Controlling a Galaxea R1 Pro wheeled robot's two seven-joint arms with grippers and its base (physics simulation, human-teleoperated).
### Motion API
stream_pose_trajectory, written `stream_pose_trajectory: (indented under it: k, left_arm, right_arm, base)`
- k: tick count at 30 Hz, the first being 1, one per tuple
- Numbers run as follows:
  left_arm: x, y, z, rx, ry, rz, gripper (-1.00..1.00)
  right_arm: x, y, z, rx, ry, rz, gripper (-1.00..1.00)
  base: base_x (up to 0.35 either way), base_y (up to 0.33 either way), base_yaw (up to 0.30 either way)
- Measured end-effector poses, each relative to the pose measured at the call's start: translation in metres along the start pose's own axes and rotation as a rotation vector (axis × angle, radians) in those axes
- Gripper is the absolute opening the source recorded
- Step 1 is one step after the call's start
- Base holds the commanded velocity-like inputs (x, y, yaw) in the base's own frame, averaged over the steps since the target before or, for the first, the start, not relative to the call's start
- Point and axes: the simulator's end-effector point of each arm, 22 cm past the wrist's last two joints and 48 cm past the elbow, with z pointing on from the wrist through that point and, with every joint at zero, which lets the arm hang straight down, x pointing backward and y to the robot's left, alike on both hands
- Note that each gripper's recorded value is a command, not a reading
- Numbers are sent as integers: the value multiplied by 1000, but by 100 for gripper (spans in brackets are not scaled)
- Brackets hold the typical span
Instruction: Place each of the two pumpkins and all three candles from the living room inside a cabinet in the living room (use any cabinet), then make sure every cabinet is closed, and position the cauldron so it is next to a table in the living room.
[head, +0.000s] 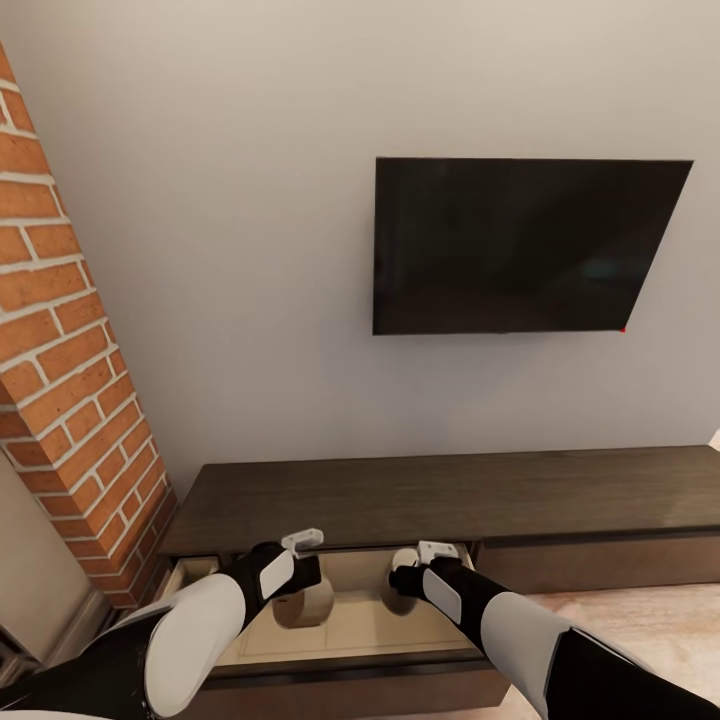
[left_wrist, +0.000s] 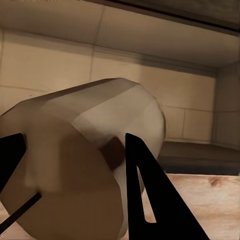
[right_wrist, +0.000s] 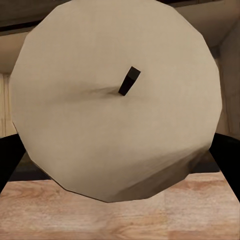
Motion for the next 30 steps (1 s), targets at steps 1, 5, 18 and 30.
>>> stream_pose_trajectory:
  k: [1,5,18,30]
  left_arm:
    - [-1,1,2,0,-7,-1,-100]
    - [-4,1,2,0,-22,-3,-100]
    - [-15,-6,9,31,-89,-6,-100]
    - [-6,-2,27,39,-85,4,-100]
  right_arm:
    - [0,0,1,0,-2,1,-100]
    - [-2,0,1,-1,-11,0,-100]
    - [1,1,9,-6,-17,-1,-100]
    - [-9,-3,25,7,-110,-41,-100]
  base:
    - [0,0,0]
    - [0,0,0]
    - [0,0,0]
    - [0,0,0]
